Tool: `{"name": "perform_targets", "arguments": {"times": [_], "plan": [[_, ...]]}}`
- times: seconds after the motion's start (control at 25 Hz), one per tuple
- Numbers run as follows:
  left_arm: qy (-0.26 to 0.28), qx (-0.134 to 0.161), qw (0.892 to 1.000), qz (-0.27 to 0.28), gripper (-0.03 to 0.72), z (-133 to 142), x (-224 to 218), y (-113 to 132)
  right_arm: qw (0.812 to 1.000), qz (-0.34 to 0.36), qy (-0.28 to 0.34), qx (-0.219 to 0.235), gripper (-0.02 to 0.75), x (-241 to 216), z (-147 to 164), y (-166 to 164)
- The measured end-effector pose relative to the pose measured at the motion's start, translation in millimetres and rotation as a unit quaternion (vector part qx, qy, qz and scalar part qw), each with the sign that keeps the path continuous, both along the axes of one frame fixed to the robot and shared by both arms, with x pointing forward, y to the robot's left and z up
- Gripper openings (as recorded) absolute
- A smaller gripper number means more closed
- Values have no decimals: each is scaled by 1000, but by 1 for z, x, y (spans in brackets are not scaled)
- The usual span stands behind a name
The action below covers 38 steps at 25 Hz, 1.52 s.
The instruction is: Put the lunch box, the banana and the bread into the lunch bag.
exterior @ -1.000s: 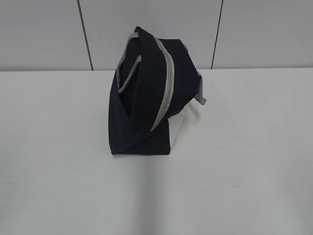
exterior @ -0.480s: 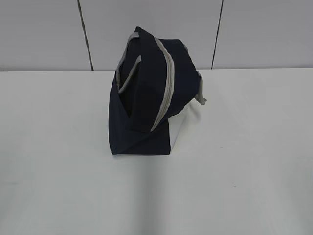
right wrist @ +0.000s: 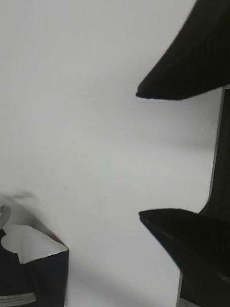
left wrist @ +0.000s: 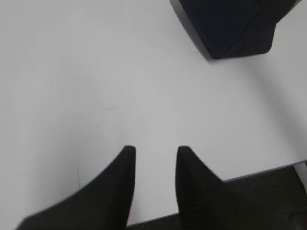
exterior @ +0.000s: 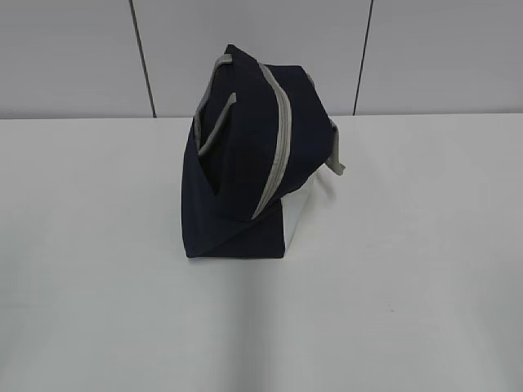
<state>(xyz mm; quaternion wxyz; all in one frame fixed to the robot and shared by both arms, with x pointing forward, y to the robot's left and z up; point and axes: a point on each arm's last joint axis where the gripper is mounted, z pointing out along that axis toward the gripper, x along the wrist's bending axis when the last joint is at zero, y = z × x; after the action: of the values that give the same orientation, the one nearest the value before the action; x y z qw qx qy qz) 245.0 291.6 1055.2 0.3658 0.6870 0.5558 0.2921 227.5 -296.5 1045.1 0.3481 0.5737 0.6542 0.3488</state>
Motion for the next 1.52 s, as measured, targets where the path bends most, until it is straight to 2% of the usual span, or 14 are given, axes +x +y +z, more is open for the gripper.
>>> {"name": "perform_targets", "arguments": {"times": [0.12,0.4,0.64,1.52], "plan": [[-4,0,1000,0,225,0,-1,0,1000,0,0,1,524,0,0,0],[-58,-5,998,13,225,-1,-19,1,1000,-1,0,0,524,0,0,0],[-59,-4,998,27,225,-1,-19,1,1000,-1,0,0,524,0,0,0],[-59,-4,998,27,225,-1,-19,1,1000,-1,0,1,524,0,0,0]]}}
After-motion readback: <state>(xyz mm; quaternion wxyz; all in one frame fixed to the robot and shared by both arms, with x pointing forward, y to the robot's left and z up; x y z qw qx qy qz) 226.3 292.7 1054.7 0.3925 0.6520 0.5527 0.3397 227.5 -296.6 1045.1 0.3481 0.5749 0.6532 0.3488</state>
